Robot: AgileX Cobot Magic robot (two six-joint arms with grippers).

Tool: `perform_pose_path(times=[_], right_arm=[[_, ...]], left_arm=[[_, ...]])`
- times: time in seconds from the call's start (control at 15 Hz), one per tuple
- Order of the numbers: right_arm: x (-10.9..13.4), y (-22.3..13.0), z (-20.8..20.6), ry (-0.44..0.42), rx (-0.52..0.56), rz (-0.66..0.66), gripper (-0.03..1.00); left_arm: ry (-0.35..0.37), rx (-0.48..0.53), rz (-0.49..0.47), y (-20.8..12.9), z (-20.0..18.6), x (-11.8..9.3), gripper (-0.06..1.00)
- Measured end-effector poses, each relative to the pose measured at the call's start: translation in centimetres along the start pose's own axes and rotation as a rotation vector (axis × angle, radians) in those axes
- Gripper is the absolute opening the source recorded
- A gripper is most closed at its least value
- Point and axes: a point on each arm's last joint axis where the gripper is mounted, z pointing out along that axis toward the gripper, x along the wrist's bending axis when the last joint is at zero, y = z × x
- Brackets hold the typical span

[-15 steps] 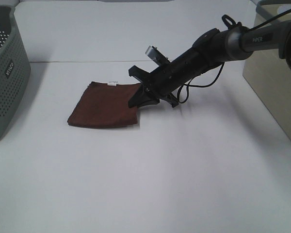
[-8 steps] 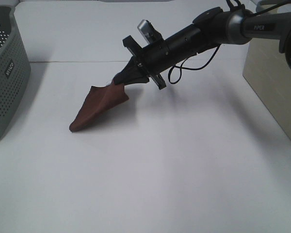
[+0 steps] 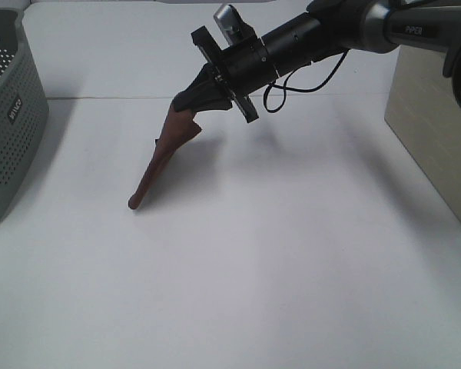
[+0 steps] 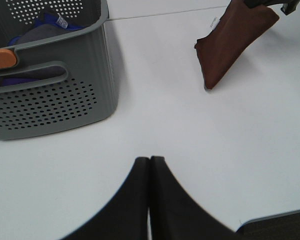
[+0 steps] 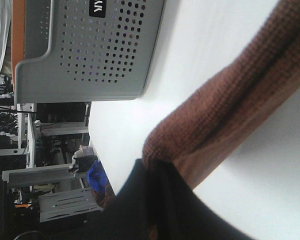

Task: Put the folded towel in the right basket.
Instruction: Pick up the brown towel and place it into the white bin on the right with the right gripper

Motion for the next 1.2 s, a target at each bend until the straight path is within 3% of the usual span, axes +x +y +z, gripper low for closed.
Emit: perform_pose_path(times=[0.27,0.47,0.6,1.2], right_arm=[[2.8,0.8,-1.4,0.024,-0.023,-0.047,0.02],[5.7,1.9,-5.2,0.026,-0.101,-0.064,0.02],[5.6,2.7,-7.7,0.021,-0.156,-0.045,0.02],[4.8,2.8,-27.7,-0.031,-0.554,0.012,0.02]], left_arm=[[0.000,0.000,0.000,0.0,0.0,0.0,0.00],[0.000,0.000,0.000,0.0,0.0,0.0,0.00],[0.000,0.000,0.000,0.0,0.0,0.0,0.00],[0.000,0.000,0.000,0.0,0.0,0.0,0.00]])
